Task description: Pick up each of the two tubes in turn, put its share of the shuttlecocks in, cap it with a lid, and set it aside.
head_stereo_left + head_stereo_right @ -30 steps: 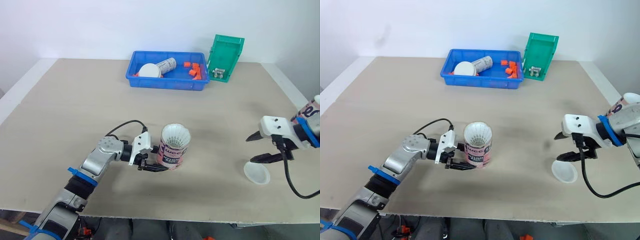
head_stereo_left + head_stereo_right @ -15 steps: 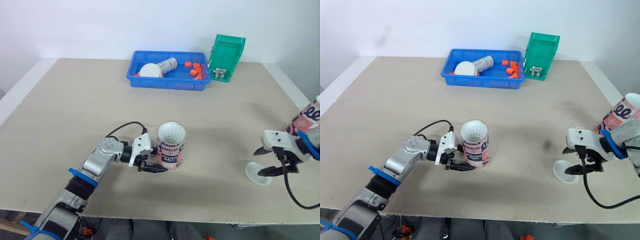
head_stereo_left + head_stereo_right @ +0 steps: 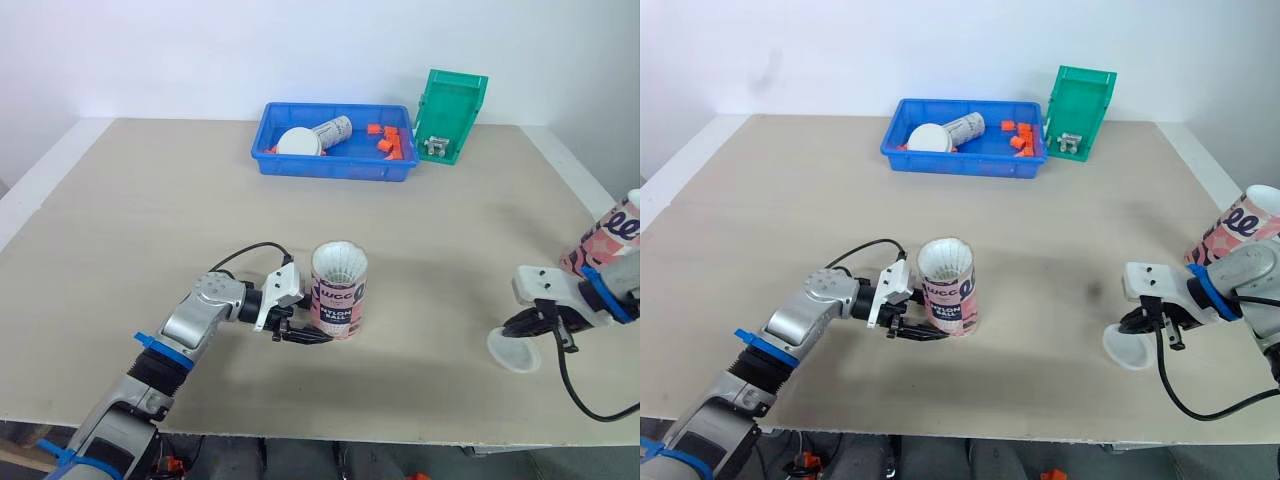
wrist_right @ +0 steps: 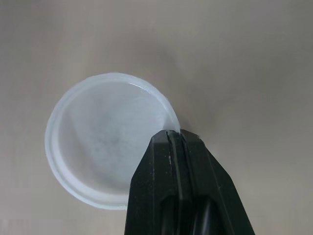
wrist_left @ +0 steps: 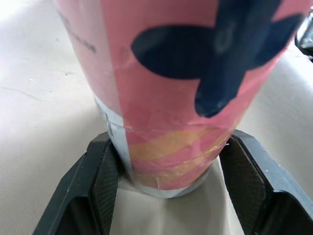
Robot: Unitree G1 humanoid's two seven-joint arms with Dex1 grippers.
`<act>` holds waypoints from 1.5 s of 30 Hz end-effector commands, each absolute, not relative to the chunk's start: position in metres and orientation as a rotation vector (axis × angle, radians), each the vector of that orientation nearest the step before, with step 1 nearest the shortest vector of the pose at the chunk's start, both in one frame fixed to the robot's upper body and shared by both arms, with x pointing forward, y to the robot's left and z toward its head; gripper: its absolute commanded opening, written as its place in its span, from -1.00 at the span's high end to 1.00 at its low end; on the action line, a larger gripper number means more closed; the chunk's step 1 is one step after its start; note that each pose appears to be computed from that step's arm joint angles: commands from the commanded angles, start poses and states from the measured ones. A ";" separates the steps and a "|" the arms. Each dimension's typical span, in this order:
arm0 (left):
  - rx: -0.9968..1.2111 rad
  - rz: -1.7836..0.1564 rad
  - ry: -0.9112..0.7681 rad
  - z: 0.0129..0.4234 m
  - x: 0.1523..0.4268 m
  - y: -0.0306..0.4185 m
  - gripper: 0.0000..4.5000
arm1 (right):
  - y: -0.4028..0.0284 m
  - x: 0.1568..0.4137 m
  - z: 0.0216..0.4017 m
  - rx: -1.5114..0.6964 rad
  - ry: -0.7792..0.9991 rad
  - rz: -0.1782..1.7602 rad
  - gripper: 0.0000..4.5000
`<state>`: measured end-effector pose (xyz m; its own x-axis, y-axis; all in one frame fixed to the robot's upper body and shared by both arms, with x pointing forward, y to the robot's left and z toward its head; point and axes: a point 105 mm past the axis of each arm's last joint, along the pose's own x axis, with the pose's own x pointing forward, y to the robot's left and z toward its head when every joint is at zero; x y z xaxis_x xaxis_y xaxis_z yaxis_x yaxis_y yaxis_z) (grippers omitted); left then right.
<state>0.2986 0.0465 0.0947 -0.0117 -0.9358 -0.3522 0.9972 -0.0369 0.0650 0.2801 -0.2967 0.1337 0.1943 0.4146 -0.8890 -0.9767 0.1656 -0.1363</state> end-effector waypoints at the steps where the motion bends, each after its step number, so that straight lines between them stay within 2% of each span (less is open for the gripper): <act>1: 0.393 -1.570 0.292 0.086 0.302 0.057 -0.28 | -0.279 0.289 0.166 -0.929 0.669 1.170 0.98; 2: 0.400 -1.567 0.292 0.087 0.303 0.058 -0.28 | -0.273 0.291 0.173 -0.939 0.633 1.174 0.98; 5: 0.414 -1.569 0.290 0.090 0.307 0.058 -0.28 | -0.221 0.296 0.228 -0.983 0.349 1.257 0.98; 7: 0.420 -1.580 0.293 0.091 0.308 0.057 -0.28 | -0.186 0.289 0.258 -1.004 0.188 1.342 0.98; 18: 0.464 -1.606 0.287 0.094 0.314 0.055 -0.28 | -0.083 0.270 0.301 -1.236 -0.167 1.642 0.98; 29: 0.539 -1.635 0.277 0.096 0.313 0.054 -0.28 | -0.044 0.275 0.317 -1.403 -0.317 1.726 0.98; 45: 0.562 -1.640 0.266 0.097 0.312 0.053 -0.28 | -0.045 0.282 0.295 -1.570 -0.253 1.755 0.98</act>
<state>0.3107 0.0493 0.1024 -0.0729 -0.8822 -0.4653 0.9759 -0.1592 0.1490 0.2864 -0.0413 0.2889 0.0188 0.6695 -0.7426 -0.4425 -0.6604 -0.6066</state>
